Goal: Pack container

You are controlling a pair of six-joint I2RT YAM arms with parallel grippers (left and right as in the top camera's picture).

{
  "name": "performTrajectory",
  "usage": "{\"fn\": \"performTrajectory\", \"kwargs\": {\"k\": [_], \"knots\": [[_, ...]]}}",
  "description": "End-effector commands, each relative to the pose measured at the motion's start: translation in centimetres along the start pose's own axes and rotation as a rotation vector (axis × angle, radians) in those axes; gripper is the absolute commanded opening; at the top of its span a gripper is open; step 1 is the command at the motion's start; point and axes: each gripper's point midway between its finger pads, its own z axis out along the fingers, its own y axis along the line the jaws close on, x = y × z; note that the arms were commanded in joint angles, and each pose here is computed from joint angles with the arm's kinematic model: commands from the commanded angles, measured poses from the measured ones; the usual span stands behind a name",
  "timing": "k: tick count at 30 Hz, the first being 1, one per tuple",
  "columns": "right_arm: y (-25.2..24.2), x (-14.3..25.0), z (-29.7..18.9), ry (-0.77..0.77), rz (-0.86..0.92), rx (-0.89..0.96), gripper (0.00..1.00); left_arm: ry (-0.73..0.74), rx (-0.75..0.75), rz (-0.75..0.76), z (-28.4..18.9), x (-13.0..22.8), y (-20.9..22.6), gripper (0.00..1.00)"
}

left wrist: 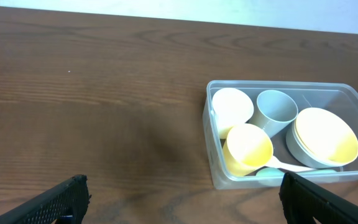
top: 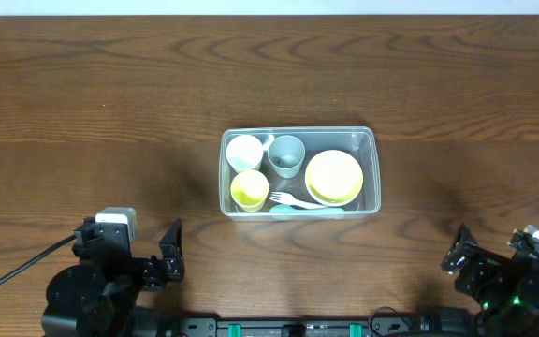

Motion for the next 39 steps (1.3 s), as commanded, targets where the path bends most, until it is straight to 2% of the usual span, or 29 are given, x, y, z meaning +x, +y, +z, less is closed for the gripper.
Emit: {"fn": "performTrajectory", "kwargs": {"k": [1,17,23,26,30,35,39], "knots": [[-0.5,1.3,0.1,0.045,0.003,0.024,0.99,0.002,-0.006,-0.007,0.1,0.1,0.1,0.98],[-0.6,1.6,0.1,0.057,0.001,0.028,0.99,0.002,-0.006,-0.007,0.1,0.1,0.1,0.98],[-0.4,1.5,-0.7,0.012,0.006,-0.004,0.99,0.002,-0.006,-0.007,0.1,0.1,0.1,0.98],[0.6,1.1,-1.5,-0.044,0.01,-0.084,0.99,0.002,-0.006,-0.007,0.1,0.1,0.1,0.98],[1.5,-0.1,-1.6,-0.195,0.023,-0.159,0.99,0.002,-0.006,-0.007,0.1,0.1,0.1,0.98],[2.8,0.6,1.5,-0.218,0.004,-0.21,0.99,0.002,-0.006,-0.007,0.1,0.1,0.1,0.98],[5.3,-0.9,3.4,-0.335,-0.084,-0.308,0.99,0.002,-0.006,-0.007,0.1,0.1,0.1,0.98]]}}
